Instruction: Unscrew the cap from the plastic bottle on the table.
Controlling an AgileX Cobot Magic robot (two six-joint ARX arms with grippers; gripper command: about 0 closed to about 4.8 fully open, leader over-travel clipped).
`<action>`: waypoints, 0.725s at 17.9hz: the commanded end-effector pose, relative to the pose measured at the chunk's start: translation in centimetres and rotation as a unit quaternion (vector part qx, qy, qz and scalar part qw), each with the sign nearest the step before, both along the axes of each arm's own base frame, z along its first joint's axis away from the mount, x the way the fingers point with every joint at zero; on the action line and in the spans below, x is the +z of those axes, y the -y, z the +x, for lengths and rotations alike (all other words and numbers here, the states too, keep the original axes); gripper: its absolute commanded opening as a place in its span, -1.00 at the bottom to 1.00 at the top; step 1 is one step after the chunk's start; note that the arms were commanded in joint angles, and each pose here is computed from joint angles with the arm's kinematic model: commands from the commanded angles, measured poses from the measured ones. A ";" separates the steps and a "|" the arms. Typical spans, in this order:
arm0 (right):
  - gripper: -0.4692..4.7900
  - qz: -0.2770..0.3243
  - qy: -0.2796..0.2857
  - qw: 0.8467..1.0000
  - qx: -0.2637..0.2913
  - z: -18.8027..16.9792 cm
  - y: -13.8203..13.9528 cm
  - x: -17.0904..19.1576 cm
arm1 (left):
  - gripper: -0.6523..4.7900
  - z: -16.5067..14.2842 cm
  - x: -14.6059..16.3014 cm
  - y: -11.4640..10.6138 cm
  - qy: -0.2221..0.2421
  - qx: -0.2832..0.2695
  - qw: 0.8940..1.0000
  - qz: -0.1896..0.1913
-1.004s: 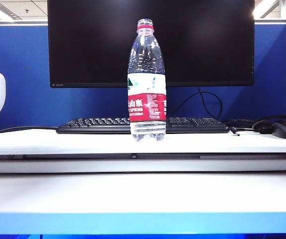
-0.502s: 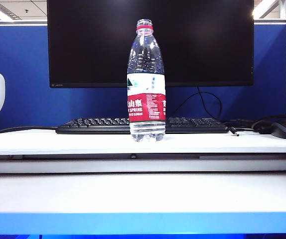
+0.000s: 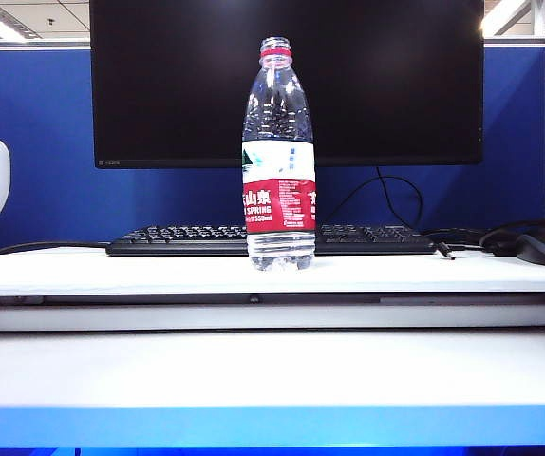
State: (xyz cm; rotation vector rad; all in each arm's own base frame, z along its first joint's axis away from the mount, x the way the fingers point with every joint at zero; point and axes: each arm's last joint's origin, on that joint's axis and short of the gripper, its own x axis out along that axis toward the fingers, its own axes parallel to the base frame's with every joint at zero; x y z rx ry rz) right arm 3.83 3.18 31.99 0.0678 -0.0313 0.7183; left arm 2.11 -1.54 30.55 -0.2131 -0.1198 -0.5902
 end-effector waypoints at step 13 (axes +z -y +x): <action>-0.82 -0.042 -0.026 0.998 -0.031 0.4 -0.1 -1.3 | -0.78 4.9 -7.8 -0.3 -0.134 0.118 0.983 -0.047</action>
